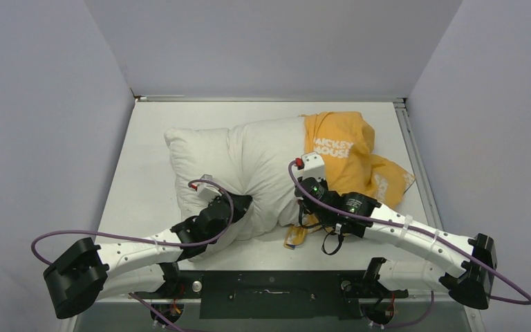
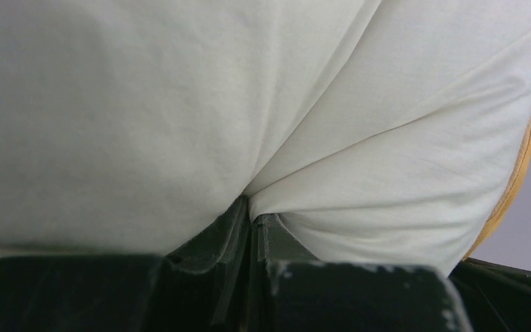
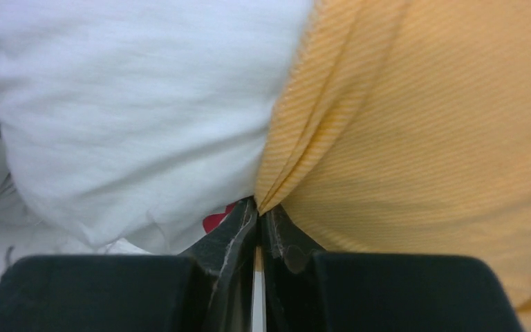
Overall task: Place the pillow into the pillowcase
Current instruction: Stuff the pillow into the pillowcase.
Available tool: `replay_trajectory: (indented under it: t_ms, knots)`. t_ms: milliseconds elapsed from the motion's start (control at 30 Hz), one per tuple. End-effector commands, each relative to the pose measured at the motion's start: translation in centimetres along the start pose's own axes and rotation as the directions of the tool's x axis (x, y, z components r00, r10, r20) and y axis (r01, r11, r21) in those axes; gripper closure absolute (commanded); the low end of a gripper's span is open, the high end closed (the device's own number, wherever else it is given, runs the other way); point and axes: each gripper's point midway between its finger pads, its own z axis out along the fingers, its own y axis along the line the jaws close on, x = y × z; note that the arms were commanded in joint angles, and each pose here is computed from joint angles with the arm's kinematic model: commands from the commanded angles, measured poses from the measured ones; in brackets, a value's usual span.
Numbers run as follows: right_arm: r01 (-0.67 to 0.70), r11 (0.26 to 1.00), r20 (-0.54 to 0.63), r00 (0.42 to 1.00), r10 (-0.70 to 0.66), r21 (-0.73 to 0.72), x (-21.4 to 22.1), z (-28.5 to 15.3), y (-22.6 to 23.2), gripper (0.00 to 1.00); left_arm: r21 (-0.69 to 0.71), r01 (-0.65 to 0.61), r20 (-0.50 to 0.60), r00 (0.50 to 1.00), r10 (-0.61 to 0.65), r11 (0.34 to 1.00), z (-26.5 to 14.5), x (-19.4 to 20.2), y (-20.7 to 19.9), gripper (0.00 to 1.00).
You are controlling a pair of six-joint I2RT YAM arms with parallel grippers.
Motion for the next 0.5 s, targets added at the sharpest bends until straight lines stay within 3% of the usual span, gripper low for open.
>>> replay_trajectory:
  t_ms: [0,133,233,367,433,467]
  knots:
    - [0.044,0.941,0.077,0.997,-0.019,-0.336,-3.9,-1.2,7.0,0.95,-0.155,-0.135,-0.140,0.984,0.114,0.979,-0.8,3.1,5.9,1.00]
    - [0.068,0.837,0.122,0.993,-0.002,-0.543,-6.9,-3.0,12.0,0.95,-0.141,-0.121,-0.151,0.984,0.099,0.983,-0.6,3.8,5.7,1.00]
    - [0.076,0.690,0.135,0.990,0.032,-0.720,-8.9,-4.9,16.6,0.95,-0.131,-0.118,-0.165,0.982,0.095,0.984,-0.3,4.6,5.2,1.00]
    - [0.028,0.397,0.073,0.992,0.099,-0.917,-8.9,-7.7,22.3,0.95,-0.139,-0.134,-0.191,0.976,0.107,0.981,0.3,6.0,4.9,1.00]
    - [-0.002,0.350,0.049,0.989,0.138,-0.937,-8.8,-7.7,23.1,0.95,-0.145,-0.138,-0.201,0.974,0.107,0.980,0.5,6.6,4.8,1.00]
    - [-0.015,0.381,0.042,0.989,0.141,-0.925,-8.6,-6.9,23.0,0.95,-0.149,-0.138,-0.204,0.973,0.106,0.979,0.5,6.8,4.9,1.00]
